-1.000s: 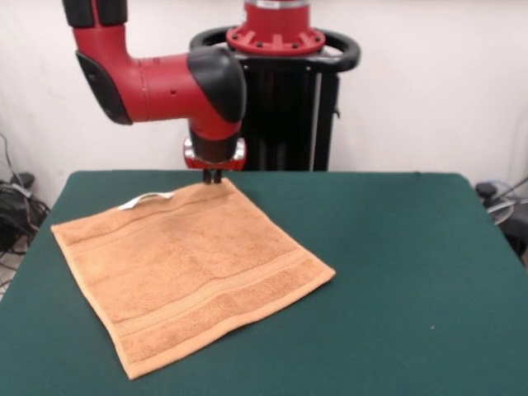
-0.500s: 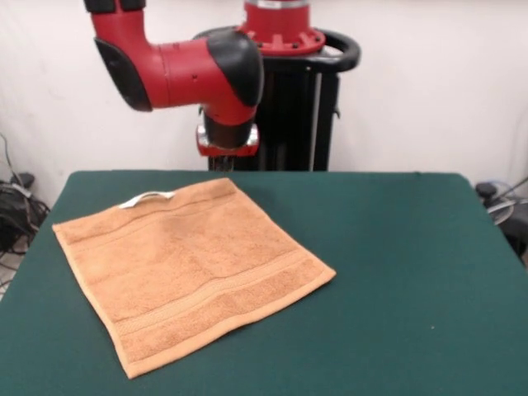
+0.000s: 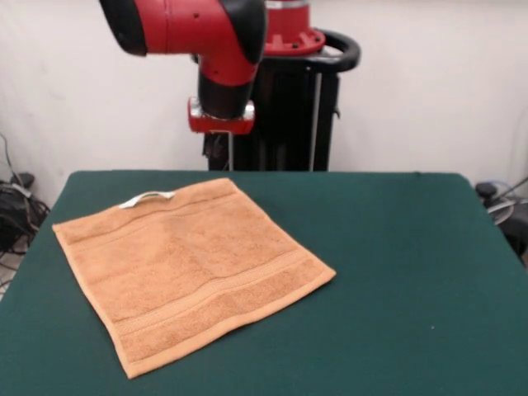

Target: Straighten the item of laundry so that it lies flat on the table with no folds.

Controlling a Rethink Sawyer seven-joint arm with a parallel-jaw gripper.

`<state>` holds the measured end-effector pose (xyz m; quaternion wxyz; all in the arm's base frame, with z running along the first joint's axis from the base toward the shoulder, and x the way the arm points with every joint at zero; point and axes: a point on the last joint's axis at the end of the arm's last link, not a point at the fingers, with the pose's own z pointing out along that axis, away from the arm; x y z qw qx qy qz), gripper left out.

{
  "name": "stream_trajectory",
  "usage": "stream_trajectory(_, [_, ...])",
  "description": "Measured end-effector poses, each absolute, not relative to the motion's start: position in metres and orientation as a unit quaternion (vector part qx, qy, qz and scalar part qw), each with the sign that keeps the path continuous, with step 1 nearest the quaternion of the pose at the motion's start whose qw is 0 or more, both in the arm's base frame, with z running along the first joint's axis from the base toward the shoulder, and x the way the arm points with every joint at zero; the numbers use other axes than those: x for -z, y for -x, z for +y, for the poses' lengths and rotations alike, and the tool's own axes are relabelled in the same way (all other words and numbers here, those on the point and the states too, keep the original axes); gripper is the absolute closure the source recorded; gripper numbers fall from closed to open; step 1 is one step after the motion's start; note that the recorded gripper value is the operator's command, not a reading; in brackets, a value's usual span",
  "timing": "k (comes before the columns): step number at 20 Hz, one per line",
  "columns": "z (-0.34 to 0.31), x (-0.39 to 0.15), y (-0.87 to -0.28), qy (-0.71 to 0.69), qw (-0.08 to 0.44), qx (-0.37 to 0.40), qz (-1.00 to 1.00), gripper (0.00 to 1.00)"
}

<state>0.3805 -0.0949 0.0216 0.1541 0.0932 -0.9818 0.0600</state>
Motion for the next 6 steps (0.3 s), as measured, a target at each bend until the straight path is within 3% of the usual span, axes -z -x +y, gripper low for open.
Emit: stream_trajectory(6, [-0.094,-0.036,-0.406,-0.098,0.084,-0.063,-0.99,1.0])
